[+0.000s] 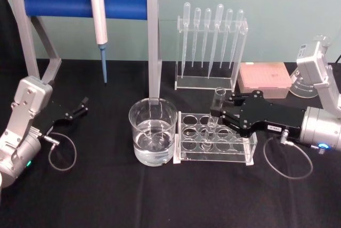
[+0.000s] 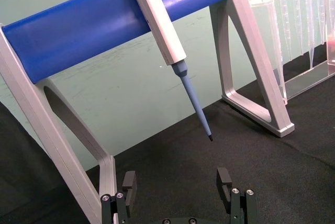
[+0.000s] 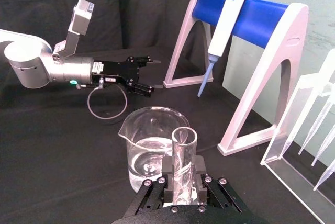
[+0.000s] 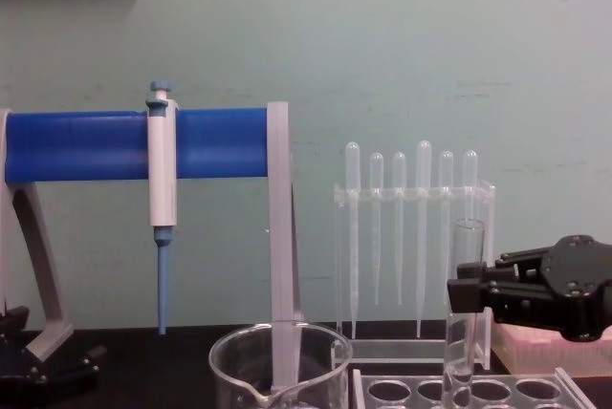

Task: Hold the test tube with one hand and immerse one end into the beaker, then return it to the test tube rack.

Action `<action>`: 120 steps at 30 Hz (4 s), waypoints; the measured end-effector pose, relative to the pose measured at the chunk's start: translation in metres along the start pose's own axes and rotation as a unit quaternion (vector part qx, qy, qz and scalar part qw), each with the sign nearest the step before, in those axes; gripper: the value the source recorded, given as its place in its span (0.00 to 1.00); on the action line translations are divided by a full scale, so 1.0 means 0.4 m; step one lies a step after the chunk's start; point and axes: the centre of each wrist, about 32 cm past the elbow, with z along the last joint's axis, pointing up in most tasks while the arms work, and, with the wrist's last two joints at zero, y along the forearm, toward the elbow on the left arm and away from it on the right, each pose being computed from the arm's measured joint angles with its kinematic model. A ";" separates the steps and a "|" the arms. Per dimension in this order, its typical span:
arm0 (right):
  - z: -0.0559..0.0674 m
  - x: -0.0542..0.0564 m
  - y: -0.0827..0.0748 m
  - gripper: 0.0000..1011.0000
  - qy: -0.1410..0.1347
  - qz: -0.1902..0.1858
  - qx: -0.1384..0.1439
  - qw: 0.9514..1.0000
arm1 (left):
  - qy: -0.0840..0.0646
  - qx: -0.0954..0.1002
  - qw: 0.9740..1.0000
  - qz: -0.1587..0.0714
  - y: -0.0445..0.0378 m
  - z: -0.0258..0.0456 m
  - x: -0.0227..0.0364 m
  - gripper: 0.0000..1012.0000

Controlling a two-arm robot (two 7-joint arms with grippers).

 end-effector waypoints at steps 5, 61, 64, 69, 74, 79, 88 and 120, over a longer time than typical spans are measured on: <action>-0.005 -0.003 0.003 0.24 0.003 -0.002 0.000 1.000 | 0.000 0.000 1.000 0.000 0.000 0.000 0.000 0.99; -0.029 -0.020 0.013 0.45 0.013 -0.015 -0.005 1.000 | 0.000 0.000 1.000 0.000 0.000 0.000 0.000 0.99; -0.029 -0.019 0.013 0.56 0.013 -0.014 -0.005 1.000 | 0.000 0.000 1.000 0.000 0.000 0.000 0.000 0.99; -0.019 -0.025 0.006 0.72 0.017 -0.019 0.016 1.000 | 0.000 0.000 1.000 0.000 0.000 0.000 0.000 0.99; 0.004 -0.029 -0.009 0.87 0.030 -0.032 0.052 0.998 | 0.000 0.000 1.000 0.000 0.000 0.000 0.000 0.99; 0.013 -0.036 -0.015 0.97 0.043 -0.070 0.088 0.993 | 0.000 0.000 1.000 0.000 0.000 0.000 0.000 0.99; -0.011 -0.069 0.015 0.99 0.065 -0.242 0.137 0.958 | 0.000 0.000 1.000 0.000 0.000 0.000 0.000 0.99; -0.165 -0.117 0.137 0.99 0.069 -0.443 0.037 0.893 | 0.000 0.000 1.000 0.000 0.000 0.000 0.000 0.99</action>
